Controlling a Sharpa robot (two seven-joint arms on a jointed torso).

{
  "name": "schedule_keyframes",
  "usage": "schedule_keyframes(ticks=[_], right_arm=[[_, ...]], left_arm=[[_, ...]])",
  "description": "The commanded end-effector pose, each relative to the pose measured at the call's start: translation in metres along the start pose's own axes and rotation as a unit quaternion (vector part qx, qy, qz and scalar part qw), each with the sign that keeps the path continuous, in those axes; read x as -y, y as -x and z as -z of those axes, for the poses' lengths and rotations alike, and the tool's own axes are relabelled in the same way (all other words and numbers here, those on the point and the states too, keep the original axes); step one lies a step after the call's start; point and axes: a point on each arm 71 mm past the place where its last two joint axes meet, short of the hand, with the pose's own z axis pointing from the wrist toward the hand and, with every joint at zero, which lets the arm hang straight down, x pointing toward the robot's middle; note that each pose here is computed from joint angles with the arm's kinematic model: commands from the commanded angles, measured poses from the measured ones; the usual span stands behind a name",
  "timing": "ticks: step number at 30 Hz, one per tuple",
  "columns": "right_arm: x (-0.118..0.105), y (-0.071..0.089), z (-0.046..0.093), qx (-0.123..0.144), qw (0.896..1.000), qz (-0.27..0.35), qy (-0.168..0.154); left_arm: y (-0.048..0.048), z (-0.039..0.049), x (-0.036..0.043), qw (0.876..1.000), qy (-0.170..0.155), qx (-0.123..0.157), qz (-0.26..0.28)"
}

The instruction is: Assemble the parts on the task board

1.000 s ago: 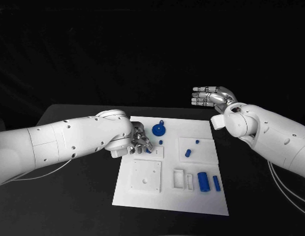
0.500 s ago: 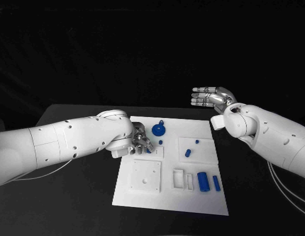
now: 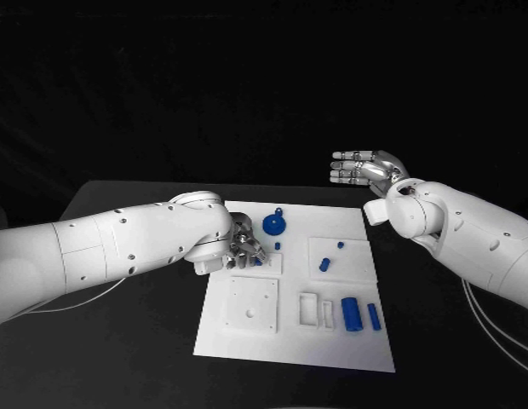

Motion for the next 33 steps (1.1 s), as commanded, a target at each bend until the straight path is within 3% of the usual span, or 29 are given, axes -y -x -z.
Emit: schedule_keyframes(ticks=[1,25,33], right_arm=[[0.0,-0.002,0.0,-0.01,1.0,0.002,0.005],[0.004,0.0,0.002,-0.006,1.0,0.002,0.003],[0.006,0.001,0.003,-0.003,1.0,0.003,0.001]], left_arm=[[-0.0024,-0.0009,0.0015,1.0,-0.004,-0.005,0.005],[0.0031,0.0007,-0.0097,1.0,0.004,0.014,0.02],[0.0067,0.006,-0.014,0.999,0.001,-0.002,0.052]])
